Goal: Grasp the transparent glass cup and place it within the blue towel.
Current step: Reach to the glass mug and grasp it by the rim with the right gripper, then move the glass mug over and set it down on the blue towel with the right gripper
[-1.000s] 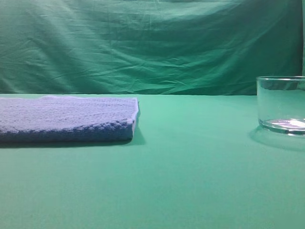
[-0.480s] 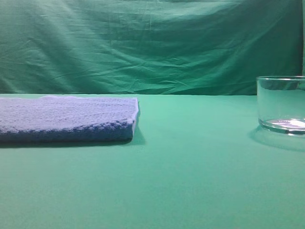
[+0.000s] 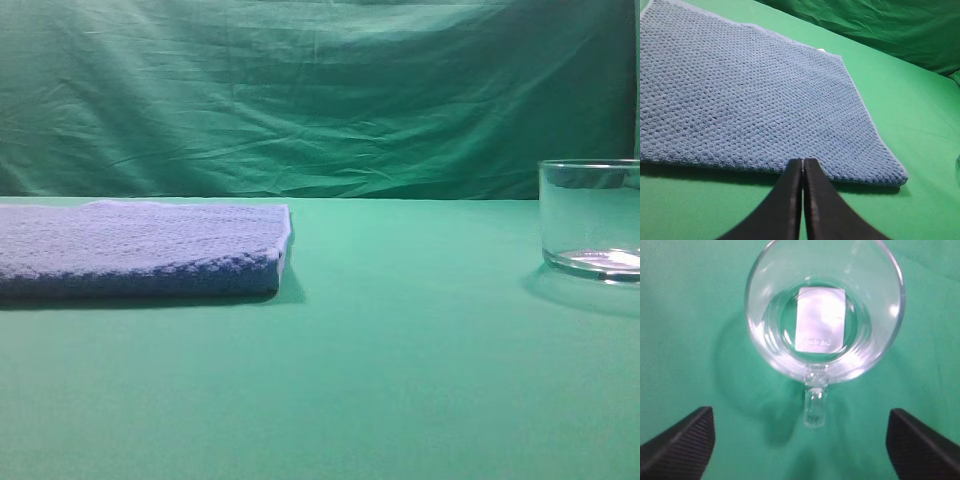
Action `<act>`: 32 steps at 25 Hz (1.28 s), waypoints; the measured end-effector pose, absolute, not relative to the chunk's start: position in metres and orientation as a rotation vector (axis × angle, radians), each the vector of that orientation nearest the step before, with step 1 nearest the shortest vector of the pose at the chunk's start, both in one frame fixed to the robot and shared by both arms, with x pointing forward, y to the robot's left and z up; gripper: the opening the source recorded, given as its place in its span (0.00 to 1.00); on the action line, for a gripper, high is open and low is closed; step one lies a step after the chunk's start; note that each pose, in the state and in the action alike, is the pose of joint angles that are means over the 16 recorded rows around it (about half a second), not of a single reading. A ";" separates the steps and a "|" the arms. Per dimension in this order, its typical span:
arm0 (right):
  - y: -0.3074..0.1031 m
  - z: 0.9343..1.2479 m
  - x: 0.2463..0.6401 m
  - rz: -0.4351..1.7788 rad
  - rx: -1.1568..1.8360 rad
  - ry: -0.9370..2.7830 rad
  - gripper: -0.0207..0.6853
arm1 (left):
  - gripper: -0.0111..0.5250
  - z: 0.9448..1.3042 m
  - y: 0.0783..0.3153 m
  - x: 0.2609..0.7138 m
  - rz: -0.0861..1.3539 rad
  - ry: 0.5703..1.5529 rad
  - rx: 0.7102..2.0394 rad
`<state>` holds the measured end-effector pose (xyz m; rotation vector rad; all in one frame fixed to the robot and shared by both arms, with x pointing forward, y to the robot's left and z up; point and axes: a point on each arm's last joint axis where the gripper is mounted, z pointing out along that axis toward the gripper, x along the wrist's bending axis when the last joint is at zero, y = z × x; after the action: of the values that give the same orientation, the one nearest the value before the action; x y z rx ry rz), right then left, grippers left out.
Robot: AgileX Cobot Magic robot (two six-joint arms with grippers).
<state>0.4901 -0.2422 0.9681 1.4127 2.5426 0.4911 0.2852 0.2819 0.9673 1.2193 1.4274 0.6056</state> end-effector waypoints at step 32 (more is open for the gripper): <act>-0.172 1.045 0.555 0.854 1.137 2.475 0.17 | 0.02 0.967 0.282 0.285 0.606 1.427 1.219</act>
<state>0.5552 -0.1723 1.0453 1.1369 2.4752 0.8543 0.2852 0.2819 0.9673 1.2193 1.4274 0.6056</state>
